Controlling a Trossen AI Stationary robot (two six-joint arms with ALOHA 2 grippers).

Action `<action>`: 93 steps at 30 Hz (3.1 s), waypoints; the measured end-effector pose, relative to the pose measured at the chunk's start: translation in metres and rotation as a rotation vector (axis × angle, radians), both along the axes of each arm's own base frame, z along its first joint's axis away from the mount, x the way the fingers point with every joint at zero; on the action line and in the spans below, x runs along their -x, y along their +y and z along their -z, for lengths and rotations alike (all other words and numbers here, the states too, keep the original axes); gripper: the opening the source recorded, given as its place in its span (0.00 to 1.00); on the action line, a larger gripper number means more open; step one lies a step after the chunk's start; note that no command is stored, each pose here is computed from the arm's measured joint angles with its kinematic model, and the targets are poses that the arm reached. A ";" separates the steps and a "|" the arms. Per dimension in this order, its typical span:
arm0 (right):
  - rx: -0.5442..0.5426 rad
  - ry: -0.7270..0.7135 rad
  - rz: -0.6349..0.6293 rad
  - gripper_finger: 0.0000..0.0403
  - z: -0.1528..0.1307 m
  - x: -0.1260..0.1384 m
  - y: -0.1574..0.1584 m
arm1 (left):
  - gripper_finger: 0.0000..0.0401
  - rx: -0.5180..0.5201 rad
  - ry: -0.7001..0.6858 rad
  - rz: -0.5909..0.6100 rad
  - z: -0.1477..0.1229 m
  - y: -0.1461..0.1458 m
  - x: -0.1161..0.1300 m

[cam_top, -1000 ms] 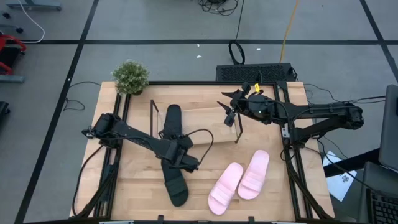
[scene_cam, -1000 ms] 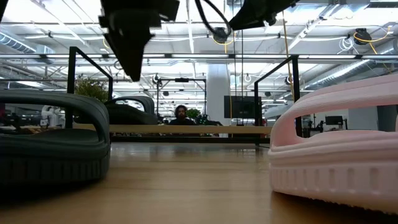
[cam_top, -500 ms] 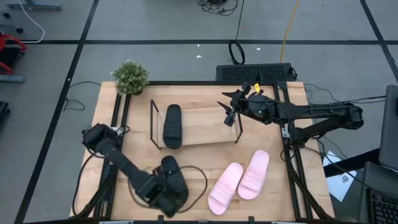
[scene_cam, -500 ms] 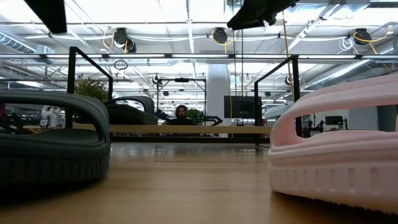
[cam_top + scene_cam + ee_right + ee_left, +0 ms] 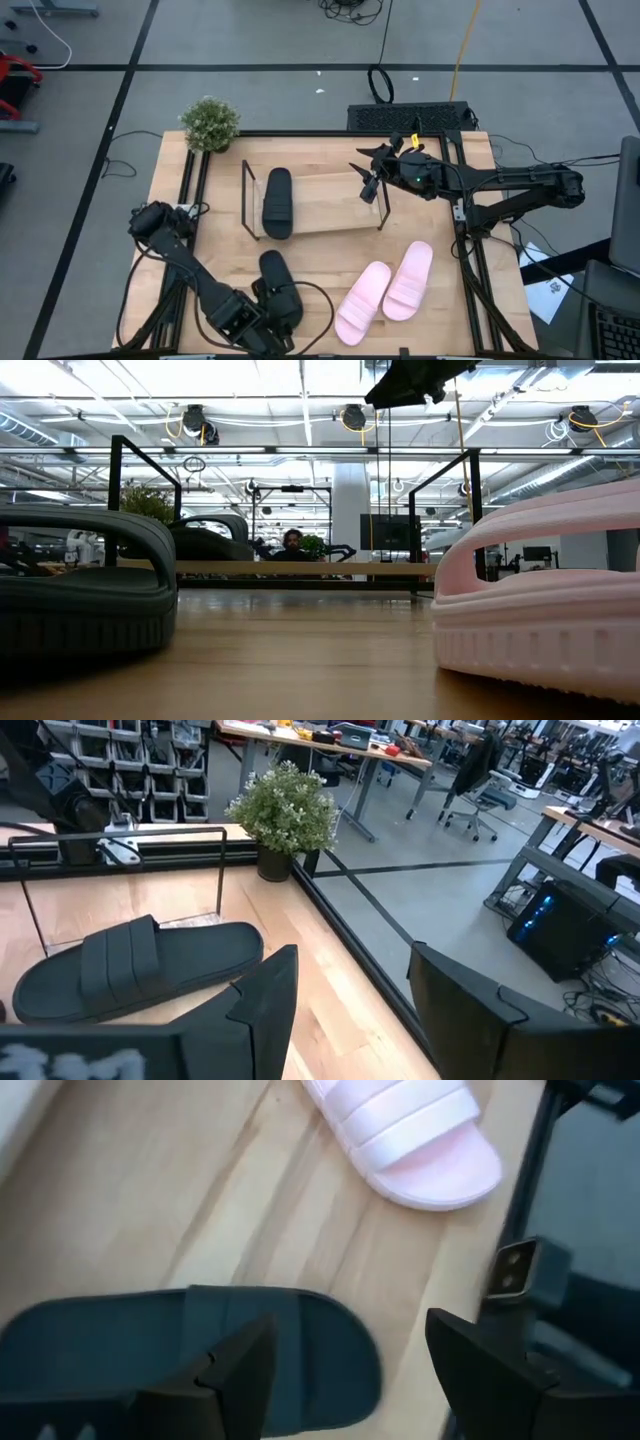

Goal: Pick and place slides into the shelf
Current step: Put the black pair of slide on the shelf

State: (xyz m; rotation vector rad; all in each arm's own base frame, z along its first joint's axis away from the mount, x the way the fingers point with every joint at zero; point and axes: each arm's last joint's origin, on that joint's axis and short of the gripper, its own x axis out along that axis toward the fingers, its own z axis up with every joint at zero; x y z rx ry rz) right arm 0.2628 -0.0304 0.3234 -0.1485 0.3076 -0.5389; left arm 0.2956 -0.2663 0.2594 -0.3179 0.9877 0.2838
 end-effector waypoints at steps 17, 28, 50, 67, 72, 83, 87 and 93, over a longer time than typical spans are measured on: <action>-0.381 0.040 -0.850 0.45 0.008 -0.004 0.051 | 0.62 -0.226 0.251 -0.324 0.004 0.003 0.072; 0.002 -0.100 -1.156 0.45 0.019 0.000 0.194 | 0.62 -0.196 0.186 -0.410 0.004 -0.017 0.105; 0.341 0.079 -1.048 0.45 0.100 -0.084 0.314 | 0.62 -0.177 0.127 -0.345 0.004 -0.024 0.104; 0.486 0.317 -0.704 0.45 0.143 -0.126 0.296 | 0.62 -0.175 0.128 -0.350 0.004 -0.024 0.104; 0.370 0.333 -0.750 0.45 0.147 -0.133 0.285 | 0.62 -0.160 0.122 -0.367 0.005 -0.024 0.104; 0.323 0.382 -0.799 0.45 0.181 -0.139 0.286 | 0.62 -0.147 0.117 -0.369 0.005 -0.025 0.103; 0.327 0.386 -0.796 0.45 0.183 -0.140 0.285 | 0.62 -0.148 0.114 -0.370 0.005 -0.025 0.103; 0.296 0.336 -0.808 0.45 0.178 -0.148 0.277 | 0.62 -0.148 0.111 -0.376 0.005 -0.024 0.101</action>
